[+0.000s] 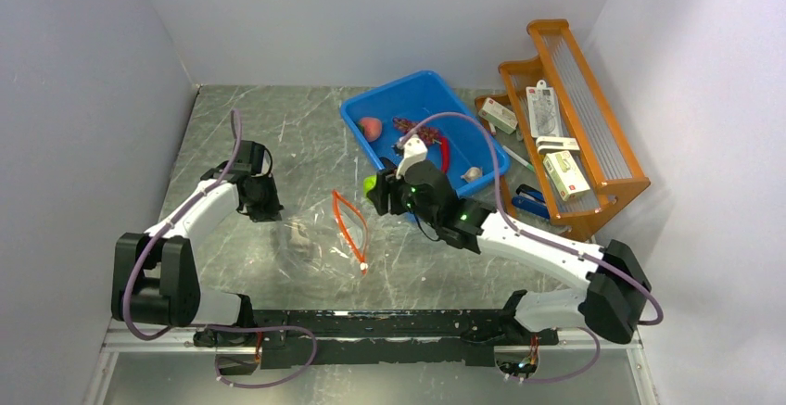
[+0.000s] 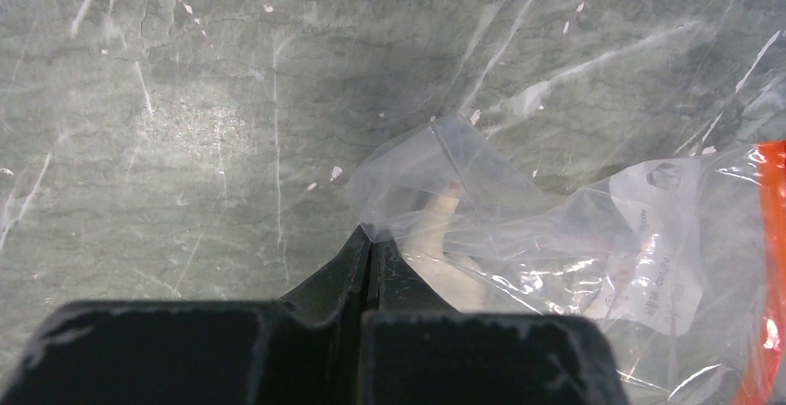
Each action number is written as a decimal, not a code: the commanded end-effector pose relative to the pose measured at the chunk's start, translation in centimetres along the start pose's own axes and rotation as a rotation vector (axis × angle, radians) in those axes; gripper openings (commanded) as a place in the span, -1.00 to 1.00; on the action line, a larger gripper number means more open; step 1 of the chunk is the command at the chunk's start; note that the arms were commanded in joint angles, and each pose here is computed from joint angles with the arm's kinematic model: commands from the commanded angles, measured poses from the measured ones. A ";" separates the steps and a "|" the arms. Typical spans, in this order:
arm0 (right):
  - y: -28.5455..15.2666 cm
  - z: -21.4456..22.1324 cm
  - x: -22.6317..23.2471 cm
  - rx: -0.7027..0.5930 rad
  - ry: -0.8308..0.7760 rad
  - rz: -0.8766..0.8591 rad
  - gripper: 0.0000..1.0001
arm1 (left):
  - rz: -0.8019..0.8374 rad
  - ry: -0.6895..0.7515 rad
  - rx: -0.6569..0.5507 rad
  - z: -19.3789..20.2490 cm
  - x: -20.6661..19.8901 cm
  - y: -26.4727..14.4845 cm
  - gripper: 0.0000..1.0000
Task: Open the zip-top bag and remove the fake food
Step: Place the fake fruit in the bin.
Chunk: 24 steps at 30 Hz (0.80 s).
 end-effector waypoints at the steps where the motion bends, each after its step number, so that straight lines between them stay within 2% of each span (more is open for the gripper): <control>1: -1.9 -2.6 -4.4 -0.177 0.056 0.280 -0.21 | -0.009 0.005 -0.036 -0.6 -0.2 -0.8 -0.84; 4: -2.3 -3.7 -7.6 -0.165 0.121 0.379 -0.20 | -0.005 0.007 -0.044 -0.6 -0.2 -1.0 -0.78; 10: -0.8 -2.8 -13.3 -0.006 0.249 0.423 -0.18 | -0.012 0.005 -0.057 -0.8 -0.2 -1.3 -0.56; 11: -0.5 -2.4 -13.8 0.021 0.262 0.437 -0.18 | -0.015 0.006 -0.063 -0.9 -0.1 -1.4 -0.47; 14: 0.5 -1.8 -14.6 0.087 0.243 0.461 -0.15 | -0.045 -0.006 -0.081 -1.0 0.3 -1.9 -0.17; 16: 1.1 -1.1 -15.1 0.137 0.223 0.477 -0.11 | -0.051 -0.010 -0.101 -1.2 0.3 -2.2 -0.06; 20: 1.9 -2.1 -14.7 0.163 0.191 0.464 -0.03 | -0.059 -0.016 -0.136 -1.5 0.5 -2.9 0.03; 24: 1.6 -2.9 -13.9 0.128 0.189 0.409 0.23 | -0.059 -0.018 -0.160 -1.7 0.5 -3.3 0.11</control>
Point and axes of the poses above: each gripper's point midway between its finger pads, its own y axis out along the fingers, its own x axis along the line the jaws close on, z = x × y, the point moved 3 cm from there along -y, back along the fingers, and after that the axes turned 12 degrees about y, right-handed, at the moved point
